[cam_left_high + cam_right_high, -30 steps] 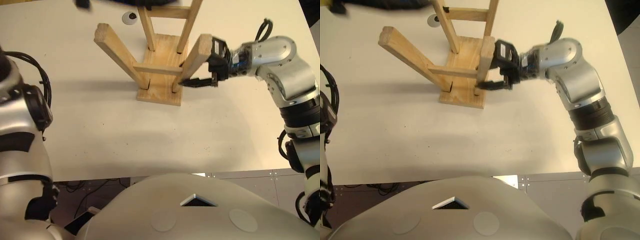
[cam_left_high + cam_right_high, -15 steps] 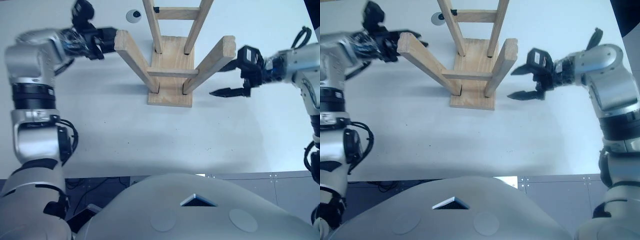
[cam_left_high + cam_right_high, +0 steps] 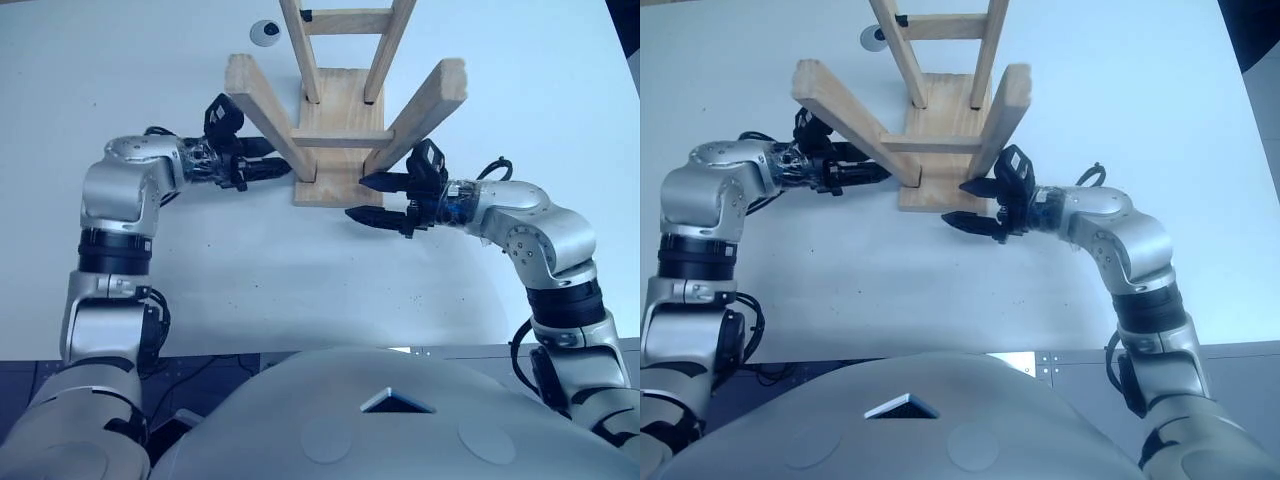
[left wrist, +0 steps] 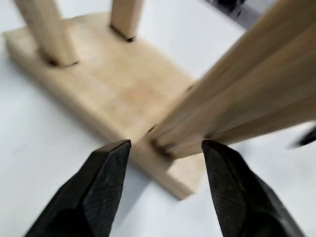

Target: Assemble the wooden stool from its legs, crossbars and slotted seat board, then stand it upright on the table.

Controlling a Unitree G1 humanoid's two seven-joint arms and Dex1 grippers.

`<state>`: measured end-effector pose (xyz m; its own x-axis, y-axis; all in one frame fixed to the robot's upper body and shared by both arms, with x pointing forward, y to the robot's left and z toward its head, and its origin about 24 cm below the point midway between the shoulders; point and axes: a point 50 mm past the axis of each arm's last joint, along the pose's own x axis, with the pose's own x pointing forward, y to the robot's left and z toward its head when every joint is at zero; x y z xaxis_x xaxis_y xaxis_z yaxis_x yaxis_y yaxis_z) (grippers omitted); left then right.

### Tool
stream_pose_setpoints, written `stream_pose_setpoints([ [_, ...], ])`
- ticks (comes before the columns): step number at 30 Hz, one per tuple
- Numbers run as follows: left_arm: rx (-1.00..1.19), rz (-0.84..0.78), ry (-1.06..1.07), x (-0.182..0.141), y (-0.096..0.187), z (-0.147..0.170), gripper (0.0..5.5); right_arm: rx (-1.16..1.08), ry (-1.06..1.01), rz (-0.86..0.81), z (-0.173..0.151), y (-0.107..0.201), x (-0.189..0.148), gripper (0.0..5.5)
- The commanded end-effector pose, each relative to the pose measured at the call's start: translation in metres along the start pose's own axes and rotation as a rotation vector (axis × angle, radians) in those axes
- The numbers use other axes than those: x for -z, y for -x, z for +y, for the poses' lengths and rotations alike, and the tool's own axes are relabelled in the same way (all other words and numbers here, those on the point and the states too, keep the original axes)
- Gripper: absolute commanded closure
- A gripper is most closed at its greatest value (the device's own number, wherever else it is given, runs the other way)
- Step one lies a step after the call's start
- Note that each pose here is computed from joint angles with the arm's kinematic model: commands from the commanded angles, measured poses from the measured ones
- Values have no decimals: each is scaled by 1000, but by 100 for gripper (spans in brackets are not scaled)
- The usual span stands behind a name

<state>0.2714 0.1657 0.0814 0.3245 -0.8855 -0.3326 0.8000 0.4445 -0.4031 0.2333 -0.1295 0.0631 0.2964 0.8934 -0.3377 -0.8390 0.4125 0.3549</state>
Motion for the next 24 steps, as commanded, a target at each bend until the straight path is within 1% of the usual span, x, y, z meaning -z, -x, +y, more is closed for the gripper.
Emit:
stream_pose_setpoints([
  [1,272,-29,-74,-13,-26,-64,283,107,137,-27,-15,-3,-9,190],
  [4,200,59,-38,10,-19,-54,283,172,280,-23,-23,1,-7,190],
  [7,101,95,-30,19,-6,-35,283,181,313,-44,-21,1,-2,190],
  [9,33,96,-29,19,6,-20,283,159,284,-75,-14,-5,5,190],
  [11,-11,85,-19,18,13,-9,283,147,262,-94,-6,-11,14,223],
  [14,-42,69,-14,19,20,-3,283,190,228,-171,3,-20,23,276],
  [16,-173,-35,-26,5,23,13,283,255,209,-214,1,-24,26,311],
  [17,-233,-100,-24,-5,26,22,283,282,206,-232,0,-25,26,338],
  [19,-318,-190,-15,-19,34,37,283,341,231,-259,-5,-26,27,353],
  [21,-351,-193,-20,-20,42,46,283,372,248,-279,-10,-24,28,382],
  [24,-380,-140,-59,-13,50,54,283,353,258,-300,-14,-16,30,414],
])
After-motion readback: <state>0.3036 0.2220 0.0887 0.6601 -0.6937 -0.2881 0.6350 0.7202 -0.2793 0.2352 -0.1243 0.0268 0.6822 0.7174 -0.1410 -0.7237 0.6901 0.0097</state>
